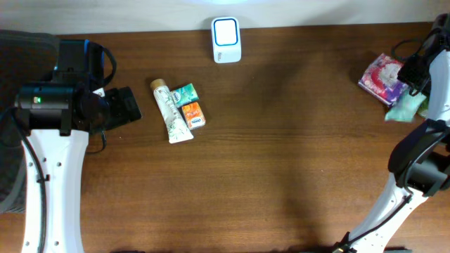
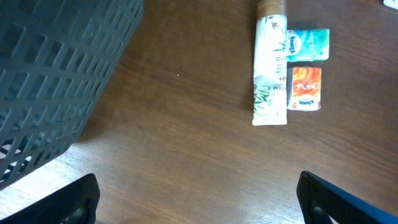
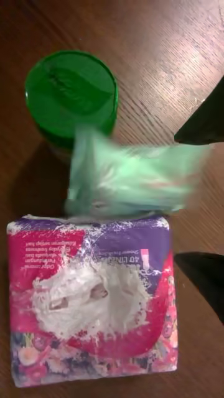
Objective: Scan the item barcode
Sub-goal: 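Reach the right gripper to the orange small box and grasp it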
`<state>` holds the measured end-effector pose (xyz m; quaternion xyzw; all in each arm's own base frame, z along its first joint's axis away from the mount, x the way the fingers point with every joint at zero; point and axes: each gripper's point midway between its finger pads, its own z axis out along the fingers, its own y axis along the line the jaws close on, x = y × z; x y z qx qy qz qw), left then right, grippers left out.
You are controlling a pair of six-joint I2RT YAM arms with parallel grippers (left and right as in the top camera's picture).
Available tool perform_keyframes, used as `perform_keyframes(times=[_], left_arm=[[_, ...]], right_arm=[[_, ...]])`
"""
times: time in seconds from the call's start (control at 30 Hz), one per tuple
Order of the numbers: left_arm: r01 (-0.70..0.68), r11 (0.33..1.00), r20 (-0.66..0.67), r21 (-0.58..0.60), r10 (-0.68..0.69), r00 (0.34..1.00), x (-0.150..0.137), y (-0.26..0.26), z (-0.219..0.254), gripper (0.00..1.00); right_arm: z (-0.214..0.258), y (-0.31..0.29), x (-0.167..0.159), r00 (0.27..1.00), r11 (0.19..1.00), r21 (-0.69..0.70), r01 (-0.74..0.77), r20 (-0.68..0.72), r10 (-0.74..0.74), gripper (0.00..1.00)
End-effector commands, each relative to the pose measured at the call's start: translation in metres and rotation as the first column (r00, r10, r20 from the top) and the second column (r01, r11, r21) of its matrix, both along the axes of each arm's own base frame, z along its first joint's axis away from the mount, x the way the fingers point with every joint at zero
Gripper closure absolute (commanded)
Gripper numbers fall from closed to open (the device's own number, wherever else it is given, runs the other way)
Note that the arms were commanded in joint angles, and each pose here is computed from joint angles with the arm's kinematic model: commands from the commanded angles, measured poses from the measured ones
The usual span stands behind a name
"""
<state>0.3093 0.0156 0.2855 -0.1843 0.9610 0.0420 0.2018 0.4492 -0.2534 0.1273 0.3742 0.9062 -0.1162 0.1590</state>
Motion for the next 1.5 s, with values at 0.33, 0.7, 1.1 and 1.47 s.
perform_keyframes(times=[0.33, 0.7, 1.1, 1.47], left_arm=[[-0.016, 1.0, 0.019, -0.002, 0.016, 1.0, -0.001, 0.002, 0.005, 0.01], [-0.016, 1.0, 0.019, -0.002, 0.016, 1.0, -0.001, 0.002, 0.005, 0.01], [-0.016, 1.0, 0.019, -0.002, 0.016, 1.0, -0.001, 0.002, 0.005, 0.01], [-0.016, 1.0, 0.019, -0.002, 0.016, 1.0, -0.001, 0.002, 0.005, 0.01]], right_arm=[[0.044, 0.223, 0.048, 0.848, 0.741, 0.415, -0.528, 0.31, 0.431, 0.18], [0.033, 0.511, 0.039, 0.431, 0.333, 0.287, -0.898, 0.425, 0.796, 0.01], [-0.052, 0.586, 0.0, 0.348, 0.257, 0.318, -0.913, 0.279, 0.895, 0.01], [-0.081, 0.581, 0.001, 0.45, 0.368, 0.341, -0.865, 0.204, 0.869, 0.33]])
